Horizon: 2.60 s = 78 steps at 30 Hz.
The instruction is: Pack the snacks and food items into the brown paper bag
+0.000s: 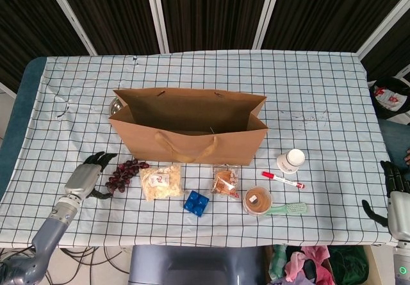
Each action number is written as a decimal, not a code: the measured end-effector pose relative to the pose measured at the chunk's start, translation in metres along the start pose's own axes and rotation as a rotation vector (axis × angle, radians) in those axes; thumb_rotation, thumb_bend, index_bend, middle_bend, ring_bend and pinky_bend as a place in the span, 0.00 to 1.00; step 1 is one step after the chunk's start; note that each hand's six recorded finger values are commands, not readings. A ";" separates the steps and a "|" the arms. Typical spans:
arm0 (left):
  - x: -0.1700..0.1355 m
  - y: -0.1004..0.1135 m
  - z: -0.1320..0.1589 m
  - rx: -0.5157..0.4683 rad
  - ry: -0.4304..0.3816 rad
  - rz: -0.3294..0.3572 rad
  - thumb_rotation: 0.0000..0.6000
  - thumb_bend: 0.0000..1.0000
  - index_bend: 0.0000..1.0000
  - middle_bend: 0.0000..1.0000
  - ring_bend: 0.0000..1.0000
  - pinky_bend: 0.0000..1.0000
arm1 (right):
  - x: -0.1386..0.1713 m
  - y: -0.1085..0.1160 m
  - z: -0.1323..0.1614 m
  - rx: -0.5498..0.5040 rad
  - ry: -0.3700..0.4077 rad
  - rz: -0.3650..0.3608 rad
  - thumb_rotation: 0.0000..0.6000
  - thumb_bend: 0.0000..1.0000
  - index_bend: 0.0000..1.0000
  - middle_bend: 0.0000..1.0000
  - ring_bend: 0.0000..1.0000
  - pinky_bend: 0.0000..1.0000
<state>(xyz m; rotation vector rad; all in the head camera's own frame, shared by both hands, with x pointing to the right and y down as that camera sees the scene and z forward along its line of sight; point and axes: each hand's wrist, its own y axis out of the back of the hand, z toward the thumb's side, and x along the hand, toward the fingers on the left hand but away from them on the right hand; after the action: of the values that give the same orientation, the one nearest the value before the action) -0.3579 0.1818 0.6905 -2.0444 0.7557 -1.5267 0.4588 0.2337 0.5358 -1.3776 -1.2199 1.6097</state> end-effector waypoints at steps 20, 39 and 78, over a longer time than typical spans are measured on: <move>0.022 -0.016 0.022 0.055 -0.042 0.004 1.00 0.20 0.16 0.22 0.12 0.18 | 0.000 0.001 -0.001 -0.018 0.006 0.003 1.00 0.22 0.01 0.07 0.17 0.21; 0.022 -0.014 0.017 0.114 -0.034 0.073 1.00 0.40 0.36 0.48 0.39 0.47 | 0.000 0.002 0.000 -0.022 0.010 0.000 1.00 0.22 0.01 0.07 0.17 0.21; 0.015 0.003 0.015 0.055 -0.105 0.287 1.00 0.54 0.60 0.70 0.59 0.65 | 0.000 0.001 -0.001 -0.031 0.000 0.013 1.00 0.22 0.01 0.07 0.18 0.22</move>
<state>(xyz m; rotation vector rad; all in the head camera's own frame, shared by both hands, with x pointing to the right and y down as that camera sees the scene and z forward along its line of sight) -0.3404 0.1702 0.6950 -1.8661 0.9107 -1.2569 0.4597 0.2338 0.5348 -1.4077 -1.2428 1.6058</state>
